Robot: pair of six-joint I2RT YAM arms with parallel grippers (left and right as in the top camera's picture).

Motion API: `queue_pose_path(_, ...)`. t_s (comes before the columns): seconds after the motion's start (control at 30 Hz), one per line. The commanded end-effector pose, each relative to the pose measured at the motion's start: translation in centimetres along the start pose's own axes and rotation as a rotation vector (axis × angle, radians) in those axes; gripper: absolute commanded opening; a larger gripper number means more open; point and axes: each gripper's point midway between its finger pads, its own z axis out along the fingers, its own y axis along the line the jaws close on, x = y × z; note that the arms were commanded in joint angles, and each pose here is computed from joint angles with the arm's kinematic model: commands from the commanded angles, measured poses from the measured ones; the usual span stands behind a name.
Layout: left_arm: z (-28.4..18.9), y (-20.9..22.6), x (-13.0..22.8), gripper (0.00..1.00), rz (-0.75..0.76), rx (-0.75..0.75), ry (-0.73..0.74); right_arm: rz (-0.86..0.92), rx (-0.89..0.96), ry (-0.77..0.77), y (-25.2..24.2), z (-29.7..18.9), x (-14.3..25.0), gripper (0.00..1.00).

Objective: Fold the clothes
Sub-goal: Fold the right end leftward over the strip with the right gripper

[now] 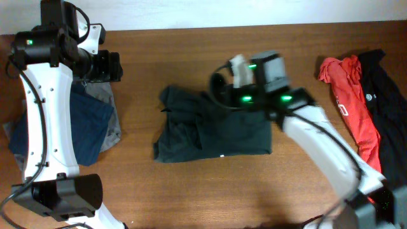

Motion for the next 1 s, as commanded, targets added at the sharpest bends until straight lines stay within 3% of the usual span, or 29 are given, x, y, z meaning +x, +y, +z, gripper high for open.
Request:
queue_pose_path(0.0, -1.7, 0.5, -0.5, 0.83, 0.009, -0.017, -0.048, 0.046, -0.041, 0.032, 2.0, 3.9, 1.1, 0.04)
queue_pose_path(0.23, -1.8, 1.0, -0.1, 0.84, -0.004, -0.021, -0.037, 0.017, -0.036, 0.086, 3.4, 10.3, 4.3, 0.06)
queue_pose_path(0.27, -1.8, 1.0, -0.1, 0.84, -0.004, -0.021, -0.037, 0.015, -0.026, 0.095, 3.3, 10.8, 4.7, 0.11)
queue_pose_path(0.33, -1.8, 1.0, -0.1, 0.84, -0.004, -0.021, -0.037, 0.012, -0.022, 0.098, 3.2, 11.1, 4.9, 0.36)
queue_pose_path(0.37, -1.8, 1.0, -0.1, 0.84, -0.004, -0.021, -0.037, 0.013, -0.023, 0.091, 3.1, 11.0, 4.6, 0.39)
queue_pose_path(0.6, -1.8, 1.0, -0.1, 0.85, -0.004, -0.018, -0.038, -0.027, -0.052, -0.014, 2.1, 5.7, 0.1, 0.50)
queue_pose_path(0.87, -1.6, 0.2, -0.1, 0.87, -0.004, 0.029, -0.034, 0.102, 0.156, 0.056, -7.1, -1.5, 0.9, 0.63)
queue_pose_path(0.9, -1.3, -0.6, 0.1, 0.87, -0.006, 0.075, -0.025, 0.127, 0.186, 0.082, -8.6, -2.3, 1.5, 0.63)
queue_pose_path(0.97, -0.6, -2.0, 0.8, 0.87, 0.017, 0.152, 0.002, 0.152, 0.219, 0.128, -10.5, -3.2, 2.7, 0.52)
